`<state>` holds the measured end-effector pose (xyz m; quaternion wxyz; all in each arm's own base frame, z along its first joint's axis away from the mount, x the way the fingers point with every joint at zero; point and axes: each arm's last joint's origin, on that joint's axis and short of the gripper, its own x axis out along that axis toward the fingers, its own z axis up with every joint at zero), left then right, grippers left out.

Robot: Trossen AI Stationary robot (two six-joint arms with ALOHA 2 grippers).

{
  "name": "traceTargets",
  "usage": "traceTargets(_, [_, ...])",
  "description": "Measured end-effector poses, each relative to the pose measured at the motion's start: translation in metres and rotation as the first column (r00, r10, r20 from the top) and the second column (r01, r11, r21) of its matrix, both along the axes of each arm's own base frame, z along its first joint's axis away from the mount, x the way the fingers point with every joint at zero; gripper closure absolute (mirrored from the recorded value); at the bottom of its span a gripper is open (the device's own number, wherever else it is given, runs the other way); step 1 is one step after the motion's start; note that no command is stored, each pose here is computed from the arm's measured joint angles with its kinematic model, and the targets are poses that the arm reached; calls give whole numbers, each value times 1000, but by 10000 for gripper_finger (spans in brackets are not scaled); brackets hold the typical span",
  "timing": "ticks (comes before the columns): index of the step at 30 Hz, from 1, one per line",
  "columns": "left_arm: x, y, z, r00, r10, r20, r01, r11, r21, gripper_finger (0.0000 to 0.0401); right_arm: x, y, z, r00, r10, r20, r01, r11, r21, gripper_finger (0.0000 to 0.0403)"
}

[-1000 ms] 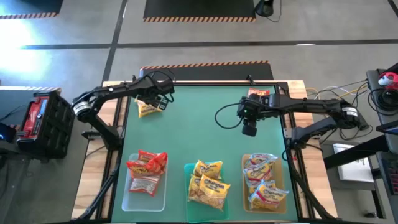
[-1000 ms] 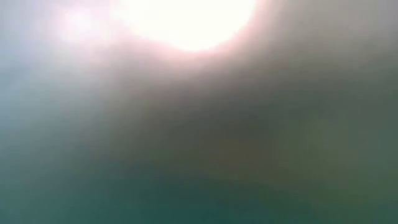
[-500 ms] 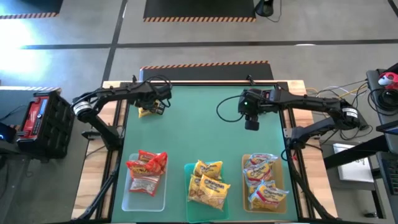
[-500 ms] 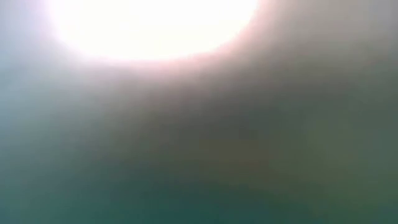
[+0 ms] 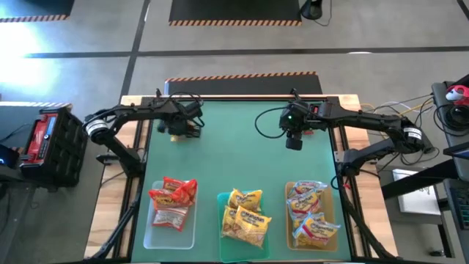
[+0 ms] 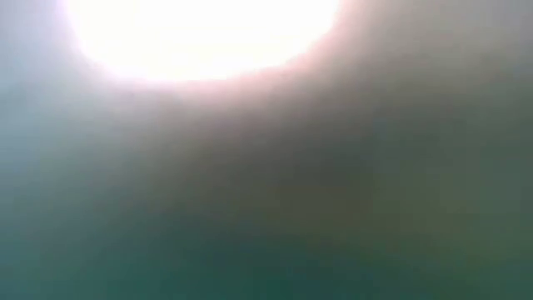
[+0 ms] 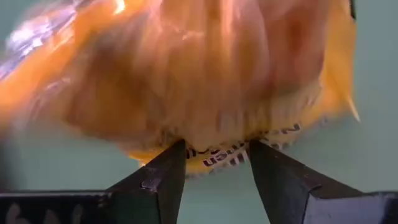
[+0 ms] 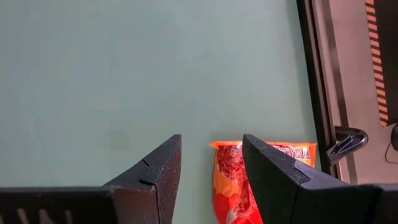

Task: Sort Maruchan noodles
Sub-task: Put the yellow noodle pack into the green bin

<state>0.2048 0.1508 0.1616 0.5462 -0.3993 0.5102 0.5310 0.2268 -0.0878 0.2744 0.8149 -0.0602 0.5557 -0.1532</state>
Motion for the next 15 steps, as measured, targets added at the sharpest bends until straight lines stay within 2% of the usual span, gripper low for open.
traceTargets(3, [23, -8, 4, 975, -90, 202, 106, 992, -67, 239, 0, 0, 0, 1000, -20, 7, 20, 1000, 7, 243])
traceTargets(5, [41, -11, 11, 921, -157, 357, 189, 980, -58, 239, 0, 0, 0, 1000, -26, 10, 25, 1000, 9, 243])
traceTargets(8, [67, -11, 24, 786, -229, 575, 253, 967, 39, 239, 0, 0, 0, 999, -31, 16, 31, 999, 10, 243])
traceTargets(12, [94, -4, 52, 578, -294, 761, 205, 955, 213, 239, 1, -1, 1, 998, -48, 34, 47, 999, 13, 243])
traceTargets(14, [100, 1, 66, 528, -344, 777, 194, 939, 284, 239, 1, -1, 1, 997, -61, 38, 60, 998, 18, 243])
traceTargets(15, [102, 3, 71, 527, -378, 761, 206, 926, 317, 239, 1, -1, 1, 997, -65, 40, 64, 998, 20, 243])
